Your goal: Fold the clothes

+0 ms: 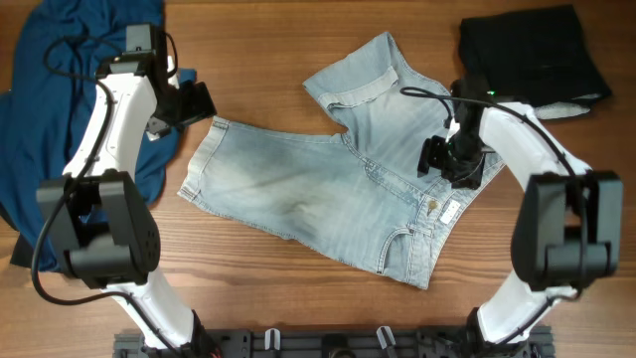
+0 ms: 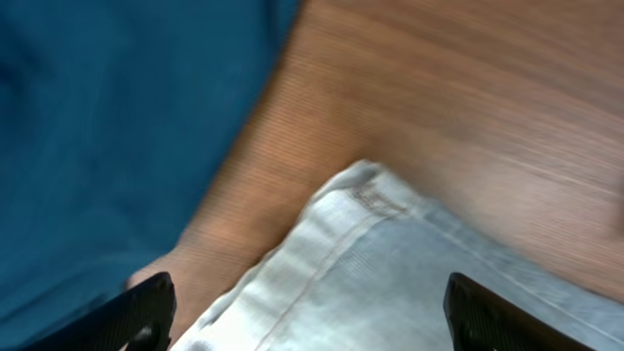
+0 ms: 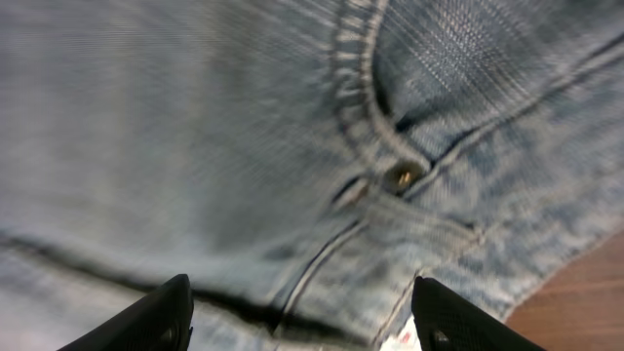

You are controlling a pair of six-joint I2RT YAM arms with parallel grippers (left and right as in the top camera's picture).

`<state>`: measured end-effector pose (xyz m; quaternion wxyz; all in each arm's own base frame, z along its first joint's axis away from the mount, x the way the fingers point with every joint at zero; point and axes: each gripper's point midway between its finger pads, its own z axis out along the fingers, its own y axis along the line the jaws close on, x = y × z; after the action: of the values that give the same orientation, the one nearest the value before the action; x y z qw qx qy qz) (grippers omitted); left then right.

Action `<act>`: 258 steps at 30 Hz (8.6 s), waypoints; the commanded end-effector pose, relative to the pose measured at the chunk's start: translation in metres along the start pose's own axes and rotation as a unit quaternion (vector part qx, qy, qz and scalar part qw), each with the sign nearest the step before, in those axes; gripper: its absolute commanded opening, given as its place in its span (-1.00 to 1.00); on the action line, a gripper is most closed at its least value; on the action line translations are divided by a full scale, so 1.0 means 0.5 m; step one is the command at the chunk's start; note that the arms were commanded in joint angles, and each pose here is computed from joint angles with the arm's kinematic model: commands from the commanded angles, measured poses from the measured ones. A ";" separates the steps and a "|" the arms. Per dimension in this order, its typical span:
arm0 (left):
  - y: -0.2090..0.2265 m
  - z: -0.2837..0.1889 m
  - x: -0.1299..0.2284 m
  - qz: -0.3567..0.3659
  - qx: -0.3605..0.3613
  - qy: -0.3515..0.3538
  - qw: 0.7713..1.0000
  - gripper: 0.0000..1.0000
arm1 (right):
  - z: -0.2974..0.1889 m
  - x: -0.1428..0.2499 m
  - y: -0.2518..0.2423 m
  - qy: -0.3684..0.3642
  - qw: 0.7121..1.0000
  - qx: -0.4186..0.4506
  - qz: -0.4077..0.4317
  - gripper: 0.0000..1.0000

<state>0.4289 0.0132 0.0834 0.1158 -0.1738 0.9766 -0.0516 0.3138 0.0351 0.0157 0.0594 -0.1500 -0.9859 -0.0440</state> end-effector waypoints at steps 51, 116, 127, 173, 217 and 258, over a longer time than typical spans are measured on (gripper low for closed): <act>-0.391 0.141 0.017 0.538 0.115 -0.137 0.824 0.89 | -0.264 -0.257 0.128 -0.242 0.957 -0.111 -0.115 0.98; -0.112 0.137 -0.155 -0.086 0.087 -0.128 0.984 -0.92 | -0.275 -0.273 0.136 -0.262 0.952 -0.119 -0.108 0.96; -0.109 0.125 -0.128 -0.144 0.186 -0.047 0.971 -0.92 | -0.275 -0.270 0.143 -0.259 0.951 -0.126 -0.113 0.96; -0.269 0.086 -0.117 0.566 -0.053 -0.190 0.800 1.00 | -0.260 -0.258 0.145 -0.247 0.951 -0.124 -0.135 0.98; -0.050 0.211 -0.191 0.007 0.056 -0.154 0.986 0.76 | -0.263 -0.262 0.146 -0.252 0.950 -0.125 -0.136 0.98; -0.251 -0.222 -0.012 0.116 0.146 -0.147 0.971 1.00 | -0.249 -0.127 0.153 -0.131 0.965 -0.162 -0.156 0.70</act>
<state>0.4745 -0.1014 0.1421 0.2559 0.0279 0.9575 -0.1300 0.4281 0.0629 0.1205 -0.1175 -0.0207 -0.9796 -0.1618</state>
